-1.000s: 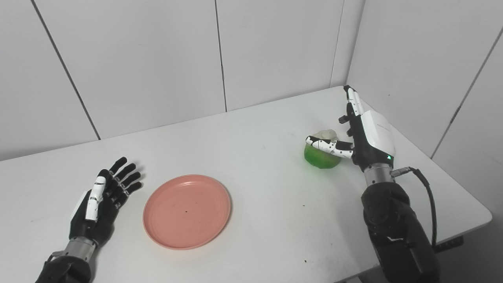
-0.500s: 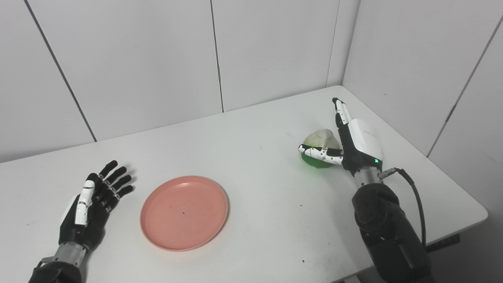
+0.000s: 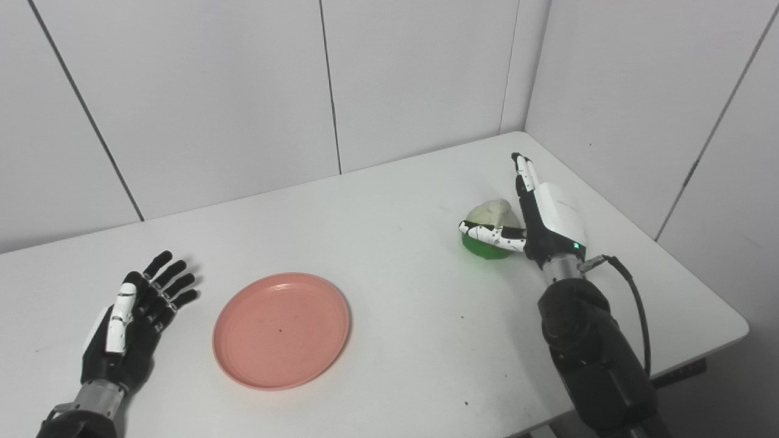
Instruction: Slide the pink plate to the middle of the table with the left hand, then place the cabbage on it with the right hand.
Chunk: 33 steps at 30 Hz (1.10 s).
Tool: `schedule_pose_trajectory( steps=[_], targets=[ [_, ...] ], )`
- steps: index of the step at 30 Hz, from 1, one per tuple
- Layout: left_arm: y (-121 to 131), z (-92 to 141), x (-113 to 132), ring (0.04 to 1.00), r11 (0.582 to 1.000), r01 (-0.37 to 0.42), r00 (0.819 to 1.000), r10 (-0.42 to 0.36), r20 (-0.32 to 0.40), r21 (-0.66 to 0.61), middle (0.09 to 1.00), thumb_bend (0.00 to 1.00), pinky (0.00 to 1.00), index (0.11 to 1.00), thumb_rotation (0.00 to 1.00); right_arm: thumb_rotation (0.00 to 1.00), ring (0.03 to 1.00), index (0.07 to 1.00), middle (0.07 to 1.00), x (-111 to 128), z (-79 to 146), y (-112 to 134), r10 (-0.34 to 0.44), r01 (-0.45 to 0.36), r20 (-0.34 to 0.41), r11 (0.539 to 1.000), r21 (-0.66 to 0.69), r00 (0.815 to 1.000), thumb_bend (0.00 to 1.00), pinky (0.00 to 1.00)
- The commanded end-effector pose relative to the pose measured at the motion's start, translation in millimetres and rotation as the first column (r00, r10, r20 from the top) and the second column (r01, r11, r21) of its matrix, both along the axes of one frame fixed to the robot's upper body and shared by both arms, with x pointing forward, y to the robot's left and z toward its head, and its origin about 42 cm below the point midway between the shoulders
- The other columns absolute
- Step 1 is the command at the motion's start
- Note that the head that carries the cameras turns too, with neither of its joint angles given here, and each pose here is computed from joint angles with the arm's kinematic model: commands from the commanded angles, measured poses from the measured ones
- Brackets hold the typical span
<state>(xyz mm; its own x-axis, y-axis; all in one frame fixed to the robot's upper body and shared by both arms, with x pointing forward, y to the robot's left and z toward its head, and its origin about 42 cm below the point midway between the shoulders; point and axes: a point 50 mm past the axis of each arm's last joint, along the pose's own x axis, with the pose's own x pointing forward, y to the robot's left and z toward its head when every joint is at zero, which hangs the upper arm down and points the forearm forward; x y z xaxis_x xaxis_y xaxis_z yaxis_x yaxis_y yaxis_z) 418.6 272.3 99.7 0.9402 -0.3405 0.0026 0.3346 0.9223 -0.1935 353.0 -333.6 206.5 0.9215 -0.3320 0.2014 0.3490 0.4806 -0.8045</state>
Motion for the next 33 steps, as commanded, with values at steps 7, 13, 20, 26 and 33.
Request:
schedule_pose_trajectory(
  steps=[7, 13, 20, 26, 33],
  targets=[
    [18, -46, -33, 0.848, 1.000, -0.031, 0.985, 0.030, -0.170, -0.003, 0.876, 0.48, 0.82, 0.862, 0.94, 0.61, 0.942, 1.000, 0.997, 13, 23, -9, -0.033, 0.036, 0.065, 0.999, -0.036, 0.997, 1.00, 0.80],
    [20, -46, -34, 0.843, 1.000, -0.031, 0.985, 0.031, -0.172, 0.001, 0.871, 0.48, 0.81, 0.860, 0.94, 0.61, 0.947, 1.000, 0.997, 17, 19, -12, -0.036, 0.037, 0.057, 0.999, -0.018, 0.998, 1.00, 0.81],
    [21, -45, -35, 0.844, 1.000, -0.031, 0.984, 0.030, -0.175, -0.003, 0.869, 0.47, 0.81, 0.856, 0.95, 0.60, 0.942, 1.000, 0.991, 25, 11, -11, -0.029, 0.028, 0.040, 0.999, 0.029, 0.999, 1.00, 0.81],
    [20, -45, -35, 0.853, 1.000, -0.028, 0.984, 0.027, -0.178, -0.003, 0.876, 0.46, 0.83, 0.863, 0.97, 0.55, 0.918, 1.000, 0.997, 30, 6, -9, -0.003, 0.000, 0.026, 0.993, 0.122, 1.000, 1.00, 0.77],
    [19, -47, -35, 0.855, 1.000, -0.021, 0.985, 0.021, -0.173, 0.000, 0.879, 0.47, 0.83, 0.867, 0.96, 0.53, 0.894, 1.000, 0.986, 33, 1, -10, 0.046, -0.049, 0.021, 0.986, 0.159, 0.999, 1.00, 0.74]
  ],
)
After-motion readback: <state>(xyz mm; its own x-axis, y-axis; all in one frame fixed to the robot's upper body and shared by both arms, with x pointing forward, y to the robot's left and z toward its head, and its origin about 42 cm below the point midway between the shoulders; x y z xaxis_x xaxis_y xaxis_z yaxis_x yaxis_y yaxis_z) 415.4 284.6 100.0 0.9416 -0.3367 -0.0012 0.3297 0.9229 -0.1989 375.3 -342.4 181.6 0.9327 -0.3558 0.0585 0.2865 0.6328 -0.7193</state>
